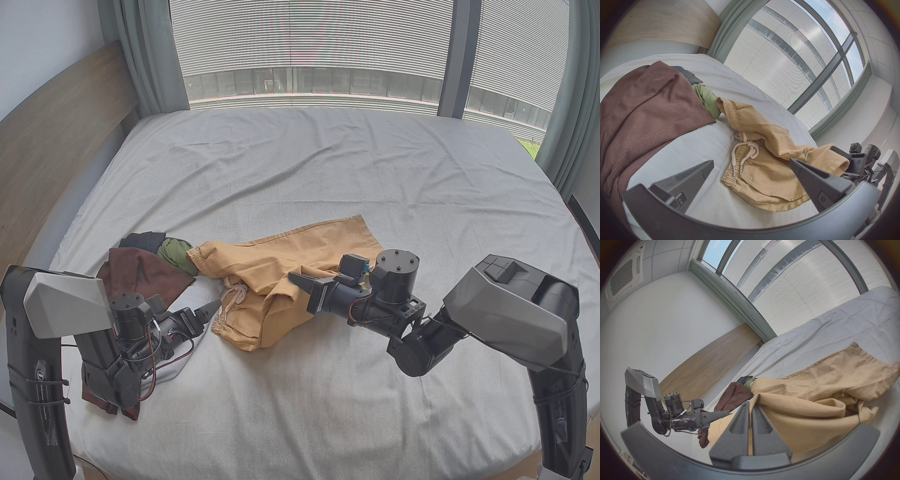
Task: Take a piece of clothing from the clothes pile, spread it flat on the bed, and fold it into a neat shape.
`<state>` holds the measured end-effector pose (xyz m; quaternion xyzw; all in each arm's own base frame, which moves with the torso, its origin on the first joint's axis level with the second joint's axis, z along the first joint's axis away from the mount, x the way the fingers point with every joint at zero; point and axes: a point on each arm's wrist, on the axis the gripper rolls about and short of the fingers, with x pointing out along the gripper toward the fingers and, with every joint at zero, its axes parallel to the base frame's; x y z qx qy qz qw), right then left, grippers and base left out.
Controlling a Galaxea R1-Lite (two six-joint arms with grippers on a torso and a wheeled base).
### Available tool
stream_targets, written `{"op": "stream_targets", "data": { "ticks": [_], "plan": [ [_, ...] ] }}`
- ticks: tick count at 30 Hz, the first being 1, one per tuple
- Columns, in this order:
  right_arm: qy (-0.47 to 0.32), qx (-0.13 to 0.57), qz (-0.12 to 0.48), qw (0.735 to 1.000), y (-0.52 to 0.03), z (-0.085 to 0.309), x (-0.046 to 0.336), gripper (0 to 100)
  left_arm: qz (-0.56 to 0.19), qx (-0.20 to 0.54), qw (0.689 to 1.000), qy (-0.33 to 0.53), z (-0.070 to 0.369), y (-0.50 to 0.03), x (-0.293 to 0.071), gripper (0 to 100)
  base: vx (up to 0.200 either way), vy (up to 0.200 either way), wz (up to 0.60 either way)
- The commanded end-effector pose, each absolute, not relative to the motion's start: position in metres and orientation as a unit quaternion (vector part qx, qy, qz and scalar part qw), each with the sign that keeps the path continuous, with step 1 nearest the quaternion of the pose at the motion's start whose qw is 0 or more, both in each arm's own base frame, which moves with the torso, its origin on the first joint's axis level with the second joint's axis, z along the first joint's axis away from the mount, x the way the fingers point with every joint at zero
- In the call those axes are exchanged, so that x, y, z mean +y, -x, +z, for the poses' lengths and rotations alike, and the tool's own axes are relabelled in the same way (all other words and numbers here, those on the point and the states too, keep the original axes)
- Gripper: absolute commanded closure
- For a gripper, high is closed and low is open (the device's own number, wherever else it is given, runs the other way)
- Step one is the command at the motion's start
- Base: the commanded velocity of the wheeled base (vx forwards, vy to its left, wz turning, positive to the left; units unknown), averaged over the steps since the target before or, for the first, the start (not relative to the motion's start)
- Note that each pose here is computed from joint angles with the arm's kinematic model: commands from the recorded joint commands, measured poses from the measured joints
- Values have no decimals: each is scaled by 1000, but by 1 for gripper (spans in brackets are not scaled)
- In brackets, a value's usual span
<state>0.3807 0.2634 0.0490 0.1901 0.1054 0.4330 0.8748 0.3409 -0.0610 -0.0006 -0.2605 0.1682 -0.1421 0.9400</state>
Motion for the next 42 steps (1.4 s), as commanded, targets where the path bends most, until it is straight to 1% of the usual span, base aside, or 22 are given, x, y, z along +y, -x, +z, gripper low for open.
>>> {"op": "stream_targets", "data": {
  "ticks": [1,9,14,15,21,26,30,36,37,40,41,42],
  "plan": [
    [-190,109,431,876,-398,13,275,100,-142,170,940,260,-2,-341,-61,0,0,0,0],
    [-189,112,432,875,-406,-9,284,100,-143,172,940,258,-4,-341,-62,0,0,0,0],
    [-189,112,432,875,-406,-11,285,100,-143,173,940,258,-4,-341,-62,0,0,0,0],
    [-189,110,433,875,-406,-10,285,0,-143,173,940,258,-4,-341,-62,0,0,0,0],
    [-194,88,418,883,-402,-4,290,0,-143,174,940,258,-4,-340,-62,0,0,0,0],
    [-192,96,418,883,-396,-7,292,0,-142,178,939,257,-8,-341,-63,0,0,0,0],
    [-195,80,419,883,-394,2,290,0,-140,176,940,257,-7,-341,-61,0,0,0,0],
    [-197,64,411,888,-384,35,269,0,-141,176,939,258,-7,-341,-62,0,0,0,0],
    [-196,62,404,891,-381,43,259,0,-141,176,939,258,-7,-341,-62,0,0,0,0],
    [-187,68,385,901,-374,50,235,0,-141,175,940,258,-7,-341,-62,0,0,0,0],
    [-187,68,385,901,-374,50,235,0,-141,175,940,258,-7,-341,-62,0,0,0,0],
    [-173,70,370,910,-369,48,216,0,-141,175,940,258,-6,-341,-62,0,0,0,0]
  ]
}}
